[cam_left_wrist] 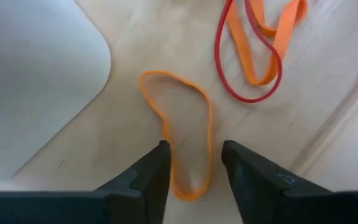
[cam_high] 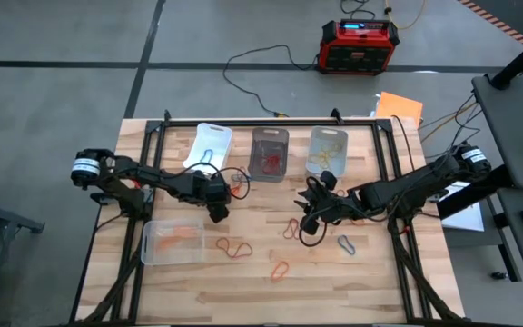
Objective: Sort rubber bands into baskets
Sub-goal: Put the orange rubber band into the transparent bin
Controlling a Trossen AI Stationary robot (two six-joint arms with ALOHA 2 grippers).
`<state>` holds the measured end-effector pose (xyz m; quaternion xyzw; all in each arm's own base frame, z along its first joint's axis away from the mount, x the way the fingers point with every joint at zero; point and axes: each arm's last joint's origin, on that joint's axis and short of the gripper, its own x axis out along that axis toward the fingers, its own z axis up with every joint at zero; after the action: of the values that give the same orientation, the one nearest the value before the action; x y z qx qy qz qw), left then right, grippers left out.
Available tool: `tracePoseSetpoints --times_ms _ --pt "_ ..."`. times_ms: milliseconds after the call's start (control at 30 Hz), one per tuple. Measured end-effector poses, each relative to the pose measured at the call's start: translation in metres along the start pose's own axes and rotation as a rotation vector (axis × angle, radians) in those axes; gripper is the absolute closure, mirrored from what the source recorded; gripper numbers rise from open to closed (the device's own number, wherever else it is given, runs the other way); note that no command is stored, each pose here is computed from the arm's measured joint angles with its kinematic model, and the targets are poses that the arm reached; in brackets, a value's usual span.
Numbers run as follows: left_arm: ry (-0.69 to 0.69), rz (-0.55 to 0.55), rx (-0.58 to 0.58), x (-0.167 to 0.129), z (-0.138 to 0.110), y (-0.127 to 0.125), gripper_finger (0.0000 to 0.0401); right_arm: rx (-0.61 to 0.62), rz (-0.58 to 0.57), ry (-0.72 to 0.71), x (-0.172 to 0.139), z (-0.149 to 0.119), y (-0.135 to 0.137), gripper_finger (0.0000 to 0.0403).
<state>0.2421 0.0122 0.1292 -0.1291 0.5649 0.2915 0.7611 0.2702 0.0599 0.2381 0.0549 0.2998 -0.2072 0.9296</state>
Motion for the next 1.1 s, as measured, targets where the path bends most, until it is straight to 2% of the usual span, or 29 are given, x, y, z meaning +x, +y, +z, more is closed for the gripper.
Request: tracePoseSetpoints --times_ms 267,333,800,1100 --pt "0.004 -0.025 0.006 0.000 0.000 -0.001 0.0382 0.000 0.000 0.000 0.000 0.000 0.000 0.0284" --pt "0.010 -0.031 0.008 0.000 0.001 -0.002 0.0395 0.000 0.000 0.000 0.000 0.000 0.000 0.0282" --pt "0.052 -0.020 0.126 -0.020 0.008 -0.013 0.0401 0.000 0.019 0.009 0.000 0.000 0.001 0.0285" --pt "0.033 -0.171 0.311 -0.045 0.012 -0.035 0.0401 -0.002 0.021 0.010 0.000 0.000 0.001 0.0282"
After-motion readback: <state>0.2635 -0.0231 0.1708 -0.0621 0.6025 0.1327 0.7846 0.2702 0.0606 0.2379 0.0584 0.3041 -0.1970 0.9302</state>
